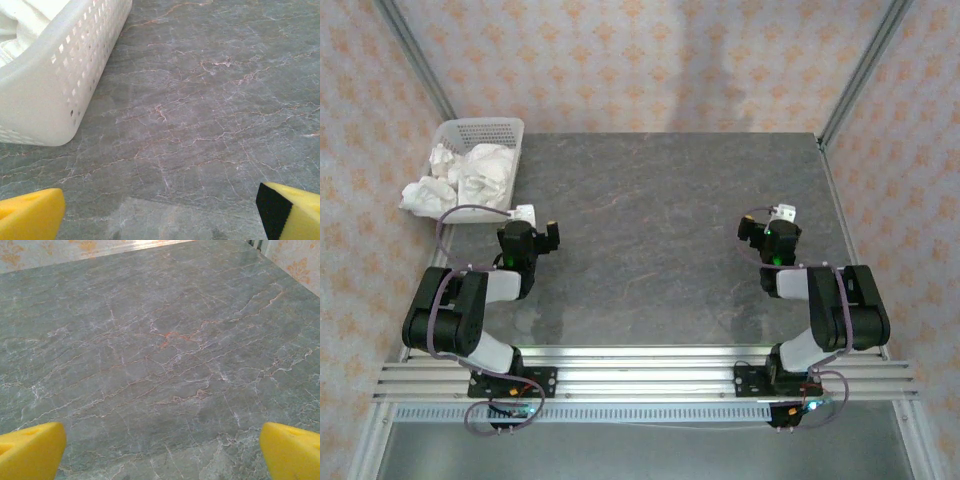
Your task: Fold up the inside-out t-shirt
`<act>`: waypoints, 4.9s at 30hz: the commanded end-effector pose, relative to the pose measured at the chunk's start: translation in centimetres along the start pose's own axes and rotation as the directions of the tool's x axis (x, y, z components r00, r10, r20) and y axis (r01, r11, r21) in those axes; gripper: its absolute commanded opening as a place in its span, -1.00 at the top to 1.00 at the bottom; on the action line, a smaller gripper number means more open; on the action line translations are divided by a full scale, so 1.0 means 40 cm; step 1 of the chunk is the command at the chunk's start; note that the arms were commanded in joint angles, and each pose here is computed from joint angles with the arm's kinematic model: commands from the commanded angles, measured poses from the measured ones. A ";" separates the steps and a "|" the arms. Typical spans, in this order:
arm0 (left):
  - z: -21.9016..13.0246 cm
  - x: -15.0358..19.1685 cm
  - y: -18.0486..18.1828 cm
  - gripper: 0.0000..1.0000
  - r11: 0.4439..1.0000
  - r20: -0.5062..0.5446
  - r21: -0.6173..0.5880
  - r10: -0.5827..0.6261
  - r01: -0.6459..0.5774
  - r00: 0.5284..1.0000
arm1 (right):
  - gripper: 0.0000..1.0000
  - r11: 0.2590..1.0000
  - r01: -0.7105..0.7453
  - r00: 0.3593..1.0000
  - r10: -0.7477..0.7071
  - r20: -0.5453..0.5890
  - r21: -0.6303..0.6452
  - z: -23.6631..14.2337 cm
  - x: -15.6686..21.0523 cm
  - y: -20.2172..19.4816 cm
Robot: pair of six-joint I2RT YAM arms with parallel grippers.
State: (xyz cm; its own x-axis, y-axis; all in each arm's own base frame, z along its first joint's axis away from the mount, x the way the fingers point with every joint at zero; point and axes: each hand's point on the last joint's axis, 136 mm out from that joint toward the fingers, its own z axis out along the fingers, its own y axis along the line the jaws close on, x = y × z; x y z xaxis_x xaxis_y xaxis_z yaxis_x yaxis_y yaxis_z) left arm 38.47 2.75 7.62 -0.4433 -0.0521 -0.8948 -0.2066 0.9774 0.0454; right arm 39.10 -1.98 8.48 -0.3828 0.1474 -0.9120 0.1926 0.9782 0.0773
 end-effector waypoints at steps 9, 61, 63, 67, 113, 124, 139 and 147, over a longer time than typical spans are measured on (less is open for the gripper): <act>-0.001 -0.050 -0.006 -1.00 1.000 0.057 0.002 -0.001 0.001 0.998 | -0.99 1.000 -0.008 1.000 0.008 0.007 0.004 0.006 -0.012 -0.003; 0.353 -0.447 0.305 1.00 0.618 -0.296 -0.346 -0.786 0.706 0.543 | -0.99 0.852 -0.204 0.790 -0.147 -0.595 -0.482 -0.265 -0.022 0.583; 0.264 -0.579 0.279 1.00 0.640 -0.221 -0.243 -0.769 0.729 0.600 | -0.99 0.849 -0.210 0.814 -0.122 -0.568 -0.484 -0.271 -0.050 0.582; 0.003 -0.849 0.200 1.00 0.667 -0.050 0.008 -0.744 0.745 0.666 | -0.99 0.843 -0.246 0.846 -0.054 -0.530 -0.478 -0.294 -0.106 0.575; -0.264 0.048 -0.541 -0.37 0.980 -0.541 0.196 0.076 0.038 0.837 | -0.99 0.867 -0.375 0.808 0.131 -0.575 -0.329 -0.374 -0.066 0.461; -0.143 0.097 -0.549 1.00 0.994 -0.530 0.089 0.098 -0.059 0.842 | -0.99 0.883 -0.345 0.829 0.128 -0.544 -0.318 -0.404 -0.084 0.424; -0.396 -0.062 -0.168 1.00 0.978 -0.376 -0.055 -0.206 0.200 0.903 | -0.99 0.824 -0.010 0.851 -0.290 -0.437 -0.566 -0.238 0.016 0.745; -0.440 -0.067 -0.046 1.00 0.938 -0.326 -0.187 -0.338 0.291 0.883 | -0.75 0.821 0.184 0.770 -0.463 -0.440 -0.540 -0.078 0.174 0.838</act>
State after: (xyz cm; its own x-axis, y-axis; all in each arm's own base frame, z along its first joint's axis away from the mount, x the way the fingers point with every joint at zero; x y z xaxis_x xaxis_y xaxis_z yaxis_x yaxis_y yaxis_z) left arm 25.90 -4.68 16.97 -0.6483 -0.3958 -0.6504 -0.4075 0.9020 -0.1427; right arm 38.73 32.67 6.46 -0.8078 -0.2297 -0.5428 -0.3863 0.9019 0.1932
